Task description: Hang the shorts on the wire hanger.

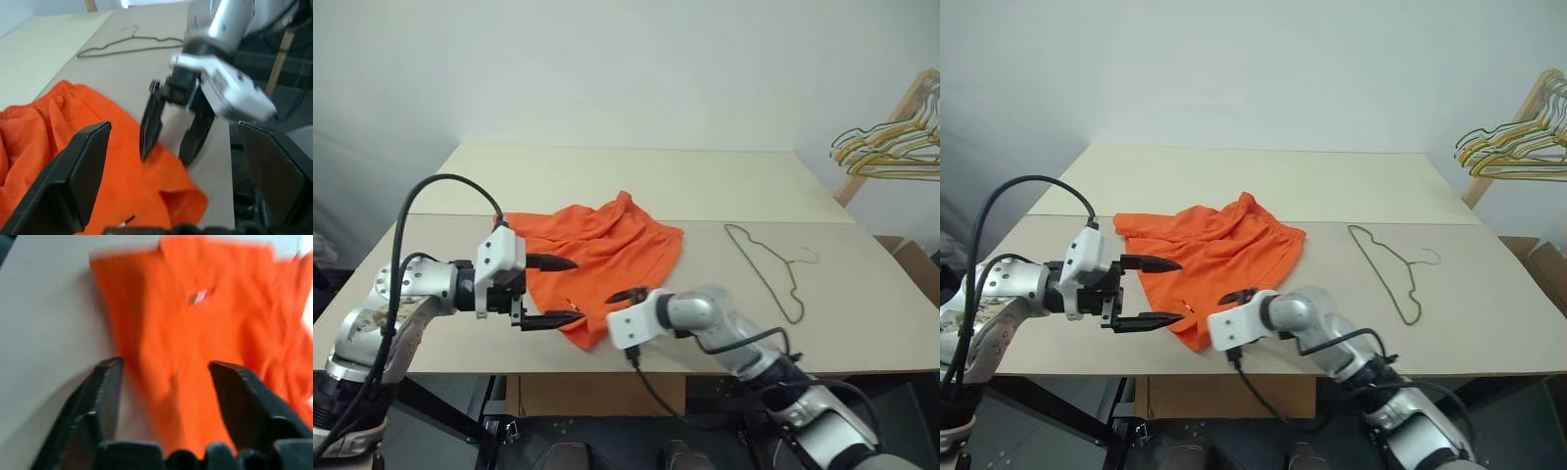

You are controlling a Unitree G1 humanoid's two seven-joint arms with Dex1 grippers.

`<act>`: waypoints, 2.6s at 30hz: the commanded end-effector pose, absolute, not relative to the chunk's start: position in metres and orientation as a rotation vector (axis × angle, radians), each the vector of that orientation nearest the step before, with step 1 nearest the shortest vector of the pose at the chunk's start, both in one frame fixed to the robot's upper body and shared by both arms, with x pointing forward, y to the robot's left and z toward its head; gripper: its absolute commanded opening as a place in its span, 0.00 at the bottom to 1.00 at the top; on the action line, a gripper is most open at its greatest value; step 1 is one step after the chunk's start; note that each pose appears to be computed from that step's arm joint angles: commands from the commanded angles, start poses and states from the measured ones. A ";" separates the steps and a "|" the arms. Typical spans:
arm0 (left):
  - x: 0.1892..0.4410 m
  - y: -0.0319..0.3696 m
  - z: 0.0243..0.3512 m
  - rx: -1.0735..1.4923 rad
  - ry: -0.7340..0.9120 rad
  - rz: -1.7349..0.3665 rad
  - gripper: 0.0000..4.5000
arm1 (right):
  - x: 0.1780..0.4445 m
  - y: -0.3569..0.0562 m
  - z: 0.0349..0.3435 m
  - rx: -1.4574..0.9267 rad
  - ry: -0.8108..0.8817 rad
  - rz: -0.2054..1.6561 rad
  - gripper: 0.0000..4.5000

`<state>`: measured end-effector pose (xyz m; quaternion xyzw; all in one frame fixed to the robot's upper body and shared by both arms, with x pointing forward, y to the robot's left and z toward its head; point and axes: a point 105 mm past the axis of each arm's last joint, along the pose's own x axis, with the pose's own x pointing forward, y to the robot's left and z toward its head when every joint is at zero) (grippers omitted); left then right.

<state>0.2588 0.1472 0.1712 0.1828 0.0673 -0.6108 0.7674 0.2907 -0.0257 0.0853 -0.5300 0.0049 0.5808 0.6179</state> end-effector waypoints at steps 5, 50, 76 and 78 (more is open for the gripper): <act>0.259 0.129 0.147 0.604 0.247 -1.410 1.00 | 0.280 -0.063 0.124 -1.171 0.064 1.362 0.99; 0.267 0.186 0.158 0.872 0.366 -1.554 0.00 | 0.363 -0.091 0.106 -1.388 -0.080 0.935 1.00; 0.250 0.202 0.166 0.828 0.383 -1.529 0.00 | 0.363 -0.089 0.088 -1.489 -0.249 1.047 0.01; 0.251 0.201 0.166 0.831 0.378 -1.532 0.00 | 0.356 -0.099 0.091 -1.494 -0.217 1.073 0.01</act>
